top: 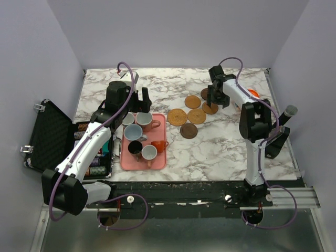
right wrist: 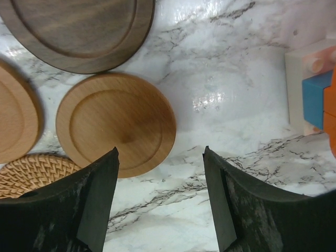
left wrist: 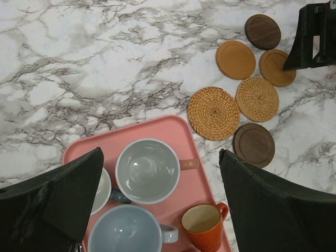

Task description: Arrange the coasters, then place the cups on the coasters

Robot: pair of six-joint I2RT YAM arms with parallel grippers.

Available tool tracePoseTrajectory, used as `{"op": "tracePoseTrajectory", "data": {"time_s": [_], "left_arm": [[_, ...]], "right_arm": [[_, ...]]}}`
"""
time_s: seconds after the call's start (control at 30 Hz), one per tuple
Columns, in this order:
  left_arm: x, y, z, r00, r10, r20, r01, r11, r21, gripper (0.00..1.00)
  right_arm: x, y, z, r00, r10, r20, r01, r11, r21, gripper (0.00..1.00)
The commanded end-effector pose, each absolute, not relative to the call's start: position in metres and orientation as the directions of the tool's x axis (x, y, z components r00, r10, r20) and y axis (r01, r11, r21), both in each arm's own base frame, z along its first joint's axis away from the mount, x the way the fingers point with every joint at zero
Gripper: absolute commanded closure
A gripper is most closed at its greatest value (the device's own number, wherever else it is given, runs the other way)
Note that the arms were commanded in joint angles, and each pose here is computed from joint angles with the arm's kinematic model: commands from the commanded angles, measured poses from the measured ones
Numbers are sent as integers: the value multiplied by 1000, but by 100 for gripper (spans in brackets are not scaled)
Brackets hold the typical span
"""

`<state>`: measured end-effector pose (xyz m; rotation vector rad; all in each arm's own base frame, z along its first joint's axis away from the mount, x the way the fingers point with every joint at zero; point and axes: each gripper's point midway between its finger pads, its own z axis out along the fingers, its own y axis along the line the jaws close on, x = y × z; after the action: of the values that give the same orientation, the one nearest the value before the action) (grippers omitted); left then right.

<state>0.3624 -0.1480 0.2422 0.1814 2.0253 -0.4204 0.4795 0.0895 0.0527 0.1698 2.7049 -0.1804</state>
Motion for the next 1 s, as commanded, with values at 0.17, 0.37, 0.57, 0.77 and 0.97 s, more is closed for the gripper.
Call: {"op": "tracePoseTrajectory", "data": {"time_s": [0.17, 0.37, 0.57, 0.77, 0.97], "left_arm": [[358, -152, 246, -474, -66, -878, 315, 919, -239, 1], [357, -152, 245, -478, -68, -876, 315, 917, -243, 1], [357, -152, 247, -474, -69, -878, 318, 917, -243, 1], [357, -153, 248, -472, -70, -879, 318, 916, -244, 1], [356, -153, 247, -475, -69, -877, 320, 915, -245, 1]], "right_arm": [[456, 75, 31, -939, 100, -330, 166, 970, -177, 26], [444, 76, 28, -956, 89, -279, 143, 973, -179, 23], [436, 77, 27, -971, 73, -229, 120, 972, -202, 22], [420, 77, 24, -977, 67, -204, 113, 968, -224, 22], [407, 71, 26, -977, 79, -196, 127, 961, -245, 22]]}}
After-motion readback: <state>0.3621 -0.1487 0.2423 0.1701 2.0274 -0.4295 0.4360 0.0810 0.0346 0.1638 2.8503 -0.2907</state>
